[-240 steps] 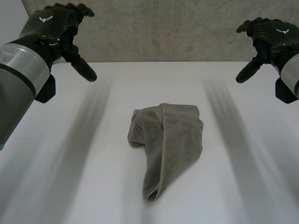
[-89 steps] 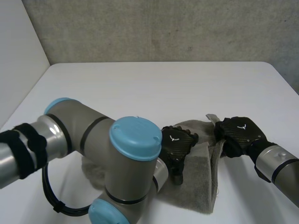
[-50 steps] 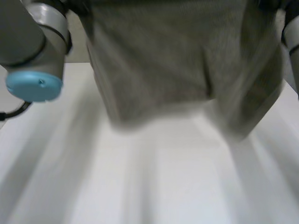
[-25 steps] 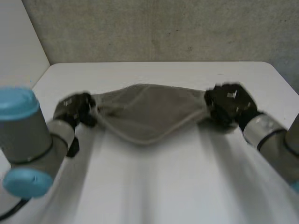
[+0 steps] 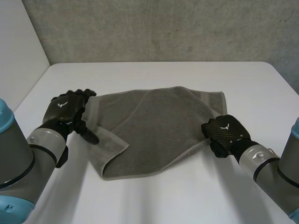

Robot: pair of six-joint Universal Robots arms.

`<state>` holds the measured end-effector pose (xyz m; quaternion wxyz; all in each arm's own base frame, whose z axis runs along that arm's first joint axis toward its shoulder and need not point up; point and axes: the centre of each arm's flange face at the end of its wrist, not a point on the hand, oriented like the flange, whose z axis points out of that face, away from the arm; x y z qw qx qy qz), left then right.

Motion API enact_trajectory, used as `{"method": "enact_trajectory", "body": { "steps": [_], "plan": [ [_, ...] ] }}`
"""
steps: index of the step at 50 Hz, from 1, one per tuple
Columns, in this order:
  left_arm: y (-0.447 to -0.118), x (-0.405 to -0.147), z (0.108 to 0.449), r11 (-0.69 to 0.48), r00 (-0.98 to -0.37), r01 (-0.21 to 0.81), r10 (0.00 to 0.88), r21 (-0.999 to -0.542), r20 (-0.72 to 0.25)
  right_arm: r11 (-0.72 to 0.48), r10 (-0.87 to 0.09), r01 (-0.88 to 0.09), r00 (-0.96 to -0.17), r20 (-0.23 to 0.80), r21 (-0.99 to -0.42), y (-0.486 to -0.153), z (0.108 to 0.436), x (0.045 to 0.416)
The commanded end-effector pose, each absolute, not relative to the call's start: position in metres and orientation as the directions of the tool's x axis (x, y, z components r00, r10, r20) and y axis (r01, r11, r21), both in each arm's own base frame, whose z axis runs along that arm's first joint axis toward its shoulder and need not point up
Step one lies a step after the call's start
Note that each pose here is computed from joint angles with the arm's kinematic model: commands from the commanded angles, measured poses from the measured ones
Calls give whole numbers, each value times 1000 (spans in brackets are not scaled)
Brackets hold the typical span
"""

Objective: Fold the towel.

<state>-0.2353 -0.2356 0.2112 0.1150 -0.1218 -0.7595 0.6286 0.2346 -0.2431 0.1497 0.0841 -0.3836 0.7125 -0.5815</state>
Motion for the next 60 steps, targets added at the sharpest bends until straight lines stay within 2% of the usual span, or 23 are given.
{"method": "enact_trajectory", "body": {
  "steps": [1,10,16,22,30,32,33,35,36,37,38,40,46,60],
  "plan": [
    [-232,-253,203,115,-860,219,492,-969,-136,34,-647,-457,-688,329,-889,-241,146,234],
    [-214,-281,159,176,-773,327,614,-929,-156,43,-650,-459,-687,324,-887,-240,143,234],
    [-211,-285,143,200,-765,350,625,-915,-156,53,-656,-464,-684,319,-884,-240,139,234],
    [-217,-286,132,217,-782,373,598,-902,-179,57,-656,-466,-684,319,-883,-240,137,234],
    [-236,-277,126,232,-847,376,480,-897,-230,58,-657,-466,-684,318,-883,-240,137,233],
    [-247,-265,129,243,-887,367,383,-898,-259,60,-658,-465,-684,316,-883,-239,137,234],
    [-247,-265,129,243,-887,367,382,-898,-259,60,-657,-466,-684,317,-883,-239,137,233],
    [-263,-244,134,257,-927,345,243,-902,-285,59,-657,-467,-684,318,-882,-239,137,234],
    [-263,-244,134,258,-927,345,242,-902,-286,59,-657,-467,-684,318,-882,-239,137,234],
    [-268,-235,138,255,-940,330,175,-909,-293,59,-657,-467,-684,318,-882,-239,137,234],
    [-268,-235,138,255,-940,330,175,-909,-293,59,-657,-467,-684,318,-882,-239,137,234],
    [-272,-223,147,242,-951,308,80,-920,-297,61,-657,-467,-684,317,-882,-239,136,234],
    [-271,-203,144,257,-953,295,13,-920,-302,59,-657,-467,-684,318,-882,-239,136,234],
    [-237,-196,164,205,-959,281,22,-937,-283,68,-658,-472,-683,316,-879,-240,132,234]
  ]
}}
